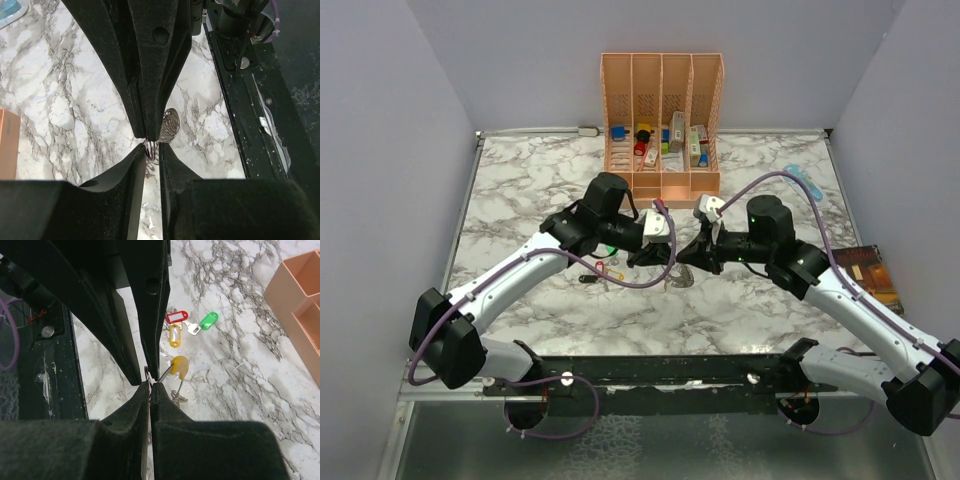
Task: Put the keys on the keyring
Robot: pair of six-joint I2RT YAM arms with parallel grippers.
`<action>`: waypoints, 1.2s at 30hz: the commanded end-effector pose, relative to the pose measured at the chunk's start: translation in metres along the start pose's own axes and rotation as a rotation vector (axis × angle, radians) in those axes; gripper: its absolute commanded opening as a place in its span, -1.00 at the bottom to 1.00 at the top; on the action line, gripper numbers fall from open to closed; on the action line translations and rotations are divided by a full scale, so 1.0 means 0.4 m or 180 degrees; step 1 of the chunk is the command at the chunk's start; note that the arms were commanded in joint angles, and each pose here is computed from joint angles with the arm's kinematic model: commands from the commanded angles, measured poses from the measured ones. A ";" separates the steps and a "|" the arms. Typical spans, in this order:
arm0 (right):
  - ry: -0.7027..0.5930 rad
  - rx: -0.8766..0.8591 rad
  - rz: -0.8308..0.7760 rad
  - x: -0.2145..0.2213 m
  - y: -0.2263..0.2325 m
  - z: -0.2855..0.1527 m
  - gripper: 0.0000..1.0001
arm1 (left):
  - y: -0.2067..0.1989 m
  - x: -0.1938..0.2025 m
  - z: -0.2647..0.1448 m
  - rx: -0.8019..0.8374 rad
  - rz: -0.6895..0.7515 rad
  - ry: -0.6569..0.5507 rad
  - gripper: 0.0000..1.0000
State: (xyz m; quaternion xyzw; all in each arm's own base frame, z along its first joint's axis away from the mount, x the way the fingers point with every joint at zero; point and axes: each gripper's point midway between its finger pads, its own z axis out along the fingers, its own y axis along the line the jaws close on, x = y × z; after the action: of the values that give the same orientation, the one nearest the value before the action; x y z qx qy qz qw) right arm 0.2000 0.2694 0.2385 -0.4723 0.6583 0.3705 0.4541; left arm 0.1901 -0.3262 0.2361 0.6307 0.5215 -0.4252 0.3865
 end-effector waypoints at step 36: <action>0.0122 -0.0064 -0.0127 -0.029 0.005 0.021 -0.97 | 0.005 0.014 0.004 0.0232 0.0163 0.0214 -0.84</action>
State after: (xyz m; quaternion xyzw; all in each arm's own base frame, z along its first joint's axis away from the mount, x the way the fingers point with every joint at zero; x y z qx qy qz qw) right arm 0.1984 0.2741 0.2258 -0.4903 0.6761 0.3561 0.4190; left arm 0.1920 -0.3231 0.2238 0.6674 0.5161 -0.4083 0.3485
